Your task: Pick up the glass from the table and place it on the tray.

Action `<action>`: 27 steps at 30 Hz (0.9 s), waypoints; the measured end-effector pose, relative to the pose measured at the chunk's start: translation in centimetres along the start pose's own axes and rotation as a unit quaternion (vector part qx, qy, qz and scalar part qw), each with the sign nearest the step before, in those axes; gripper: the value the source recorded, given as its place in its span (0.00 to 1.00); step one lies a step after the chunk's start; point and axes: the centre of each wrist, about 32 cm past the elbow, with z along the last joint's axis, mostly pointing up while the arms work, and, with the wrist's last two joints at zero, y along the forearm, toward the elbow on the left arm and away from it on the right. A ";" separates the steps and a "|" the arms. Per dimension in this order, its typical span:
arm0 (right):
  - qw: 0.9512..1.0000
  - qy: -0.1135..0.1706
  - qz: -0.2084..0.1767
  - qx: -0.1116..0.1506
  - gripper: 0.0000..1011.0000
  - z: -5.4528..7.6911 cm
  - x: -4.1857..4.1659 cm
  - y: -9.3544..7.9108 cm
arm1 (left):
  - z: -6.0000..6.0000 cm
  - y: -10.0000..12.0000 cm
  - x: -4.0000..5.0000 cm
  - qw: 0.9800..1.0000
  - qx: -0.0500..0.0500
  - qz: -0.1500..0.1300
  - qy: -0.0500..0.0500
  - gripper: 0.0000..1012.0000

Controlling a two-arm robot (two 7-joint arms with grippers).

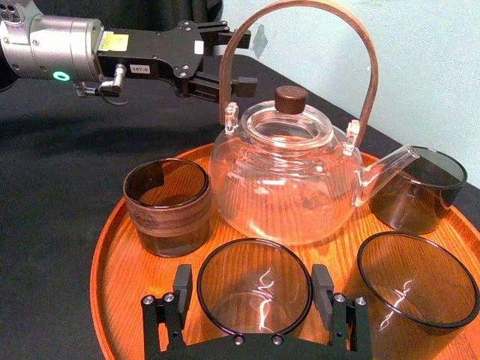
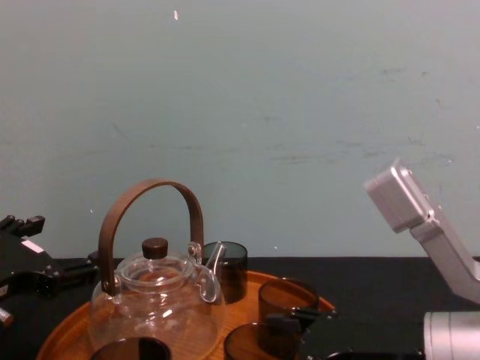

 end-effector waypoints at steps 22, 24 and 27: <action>1.000 0.015 -0.011 -0.002 0.99 -0.3 -0.43 -2.2 | 0.0 0.0 0.00 1.000 0.000 0.000 0.000 0.99; 1.000 0.018 -0.016 -0.004 0.99 -0.4 -0.58 -2.9 | 0.0 0.0 0.00 1.000 0.000 0.000 0.000 0.99; 1.000 0.020 -0.021 -0.006 0.99 -0.5 -0.75 -3.6 | 0.0 0.0 0.00 1.000 0.000 0.000 0.000 0.99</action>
